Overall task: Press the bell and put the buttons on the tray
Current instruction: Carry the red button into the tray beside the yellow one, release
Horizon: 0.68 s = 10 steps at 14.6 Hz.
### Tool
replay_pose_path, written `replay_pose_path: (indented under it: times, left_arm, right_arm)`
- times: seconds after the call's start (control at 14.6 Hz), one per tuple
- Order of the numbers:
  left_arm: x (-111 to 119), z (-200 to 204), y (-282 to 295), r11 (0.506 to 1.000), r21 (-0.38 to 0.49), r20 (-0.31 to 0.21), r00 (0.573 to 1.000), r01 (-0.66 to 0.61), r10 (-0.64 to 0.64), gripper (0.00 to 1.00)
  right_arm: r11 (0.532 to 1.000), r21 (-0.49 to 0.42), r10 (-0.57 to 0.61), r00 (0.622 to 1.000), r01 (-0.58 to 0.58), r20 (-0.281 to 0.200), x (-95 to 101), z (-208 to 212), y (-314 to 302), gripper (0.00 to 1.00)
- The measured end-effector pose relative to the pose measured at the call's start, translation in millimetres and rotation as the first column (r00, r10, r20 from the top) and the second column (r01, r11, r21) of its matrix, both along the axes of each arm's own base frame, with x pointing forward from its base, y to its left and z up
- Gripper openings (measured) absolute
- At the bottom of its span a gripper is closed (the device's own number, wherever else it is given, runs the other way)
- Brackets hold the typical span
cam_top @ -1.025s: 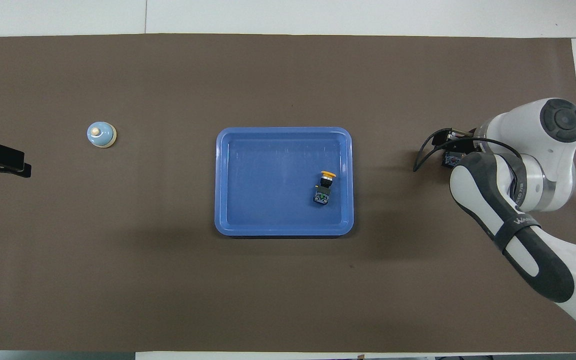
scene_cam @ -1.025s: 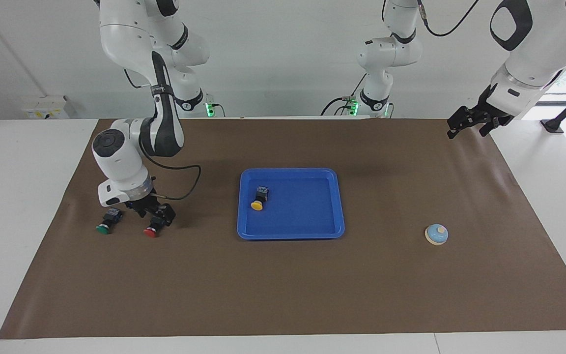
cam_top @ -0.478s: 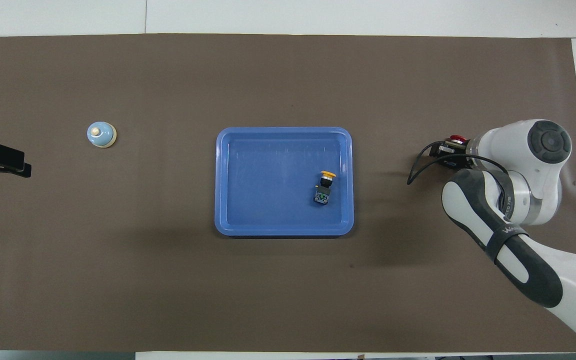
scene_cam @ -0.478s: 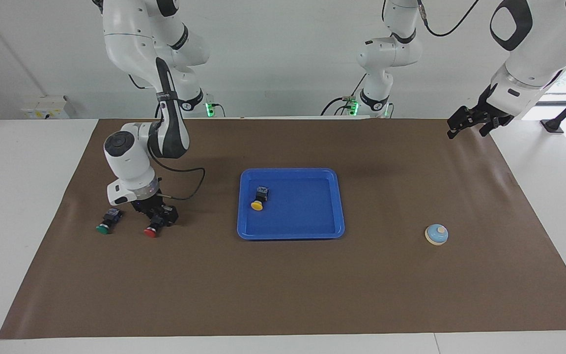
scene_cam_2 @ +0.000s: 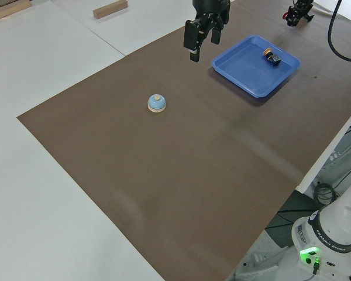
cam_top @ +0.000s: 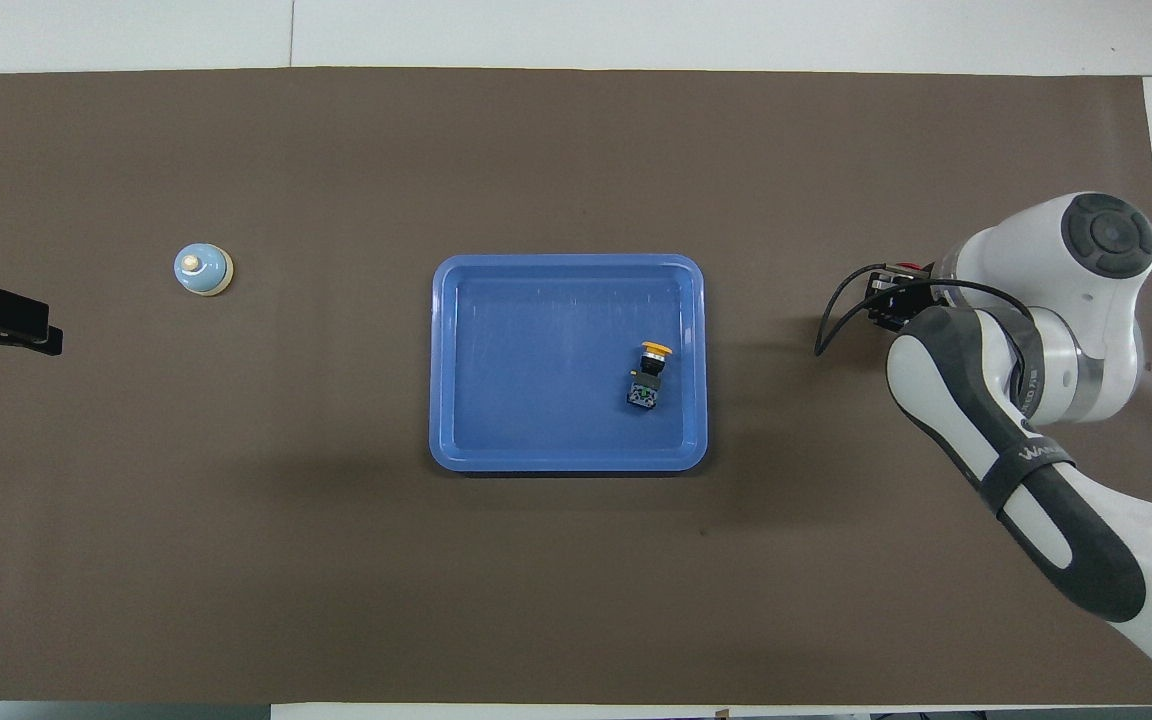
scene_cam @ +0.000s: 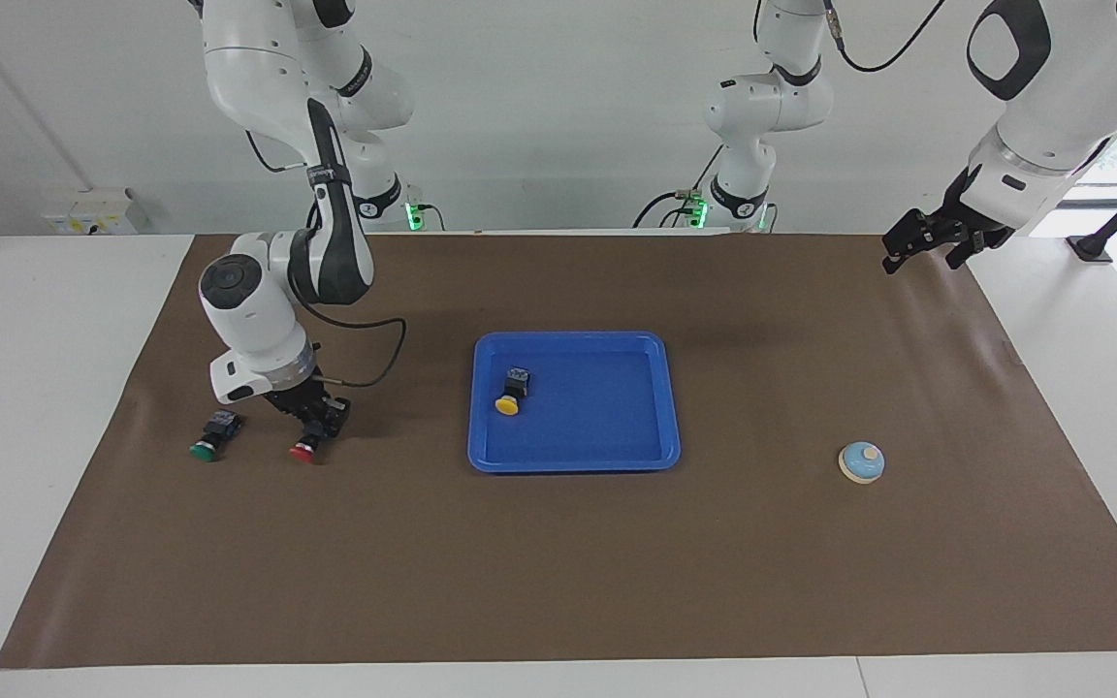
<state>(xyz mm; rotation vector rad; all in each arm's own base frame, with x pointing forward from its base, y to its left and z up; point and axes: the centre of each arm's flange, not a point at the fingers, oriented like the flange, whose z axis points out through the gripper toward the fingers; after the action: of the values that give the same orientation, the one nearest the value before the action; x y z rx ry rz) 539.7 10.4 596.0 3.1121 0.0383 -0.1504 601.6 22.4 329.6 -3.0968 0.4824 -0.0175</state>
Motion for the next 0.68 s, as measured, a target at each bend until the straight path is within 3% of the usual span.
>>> replay_pose_path:
  times: [0.2,0.34,0.48,0.68]
  left_arm:
    - [0,0,0,1.0,0.0,0.0,1.0,0.0,0.0,1.0]
    - [0,0,0,1.0,0.0,0.0,1.0,0.0,0.0,1.0]
    - [0,0,0,1.0,0.0,0.0,1.0,0.0,0.0,1.0]
    - [0,0,0,1.0,0.0,0.0,1.0,0.0,0.0,1.0]
  right_arm:
    - [0.997,0.006,0.076,0.997,-0.076,-0.004,17.0,57,56,0.42]
    - [0.996,0.012,0.088,0.996,-0.088,0.009,17.4,90,115,0.42]
    - [0.993,0.02,0.117,0.993,-0.117,0.028,1.0,104,192,0.42]
    - [0.988,0.025,0.152,0.988,-0.152,0.019,-43.3,98,302,0.42]
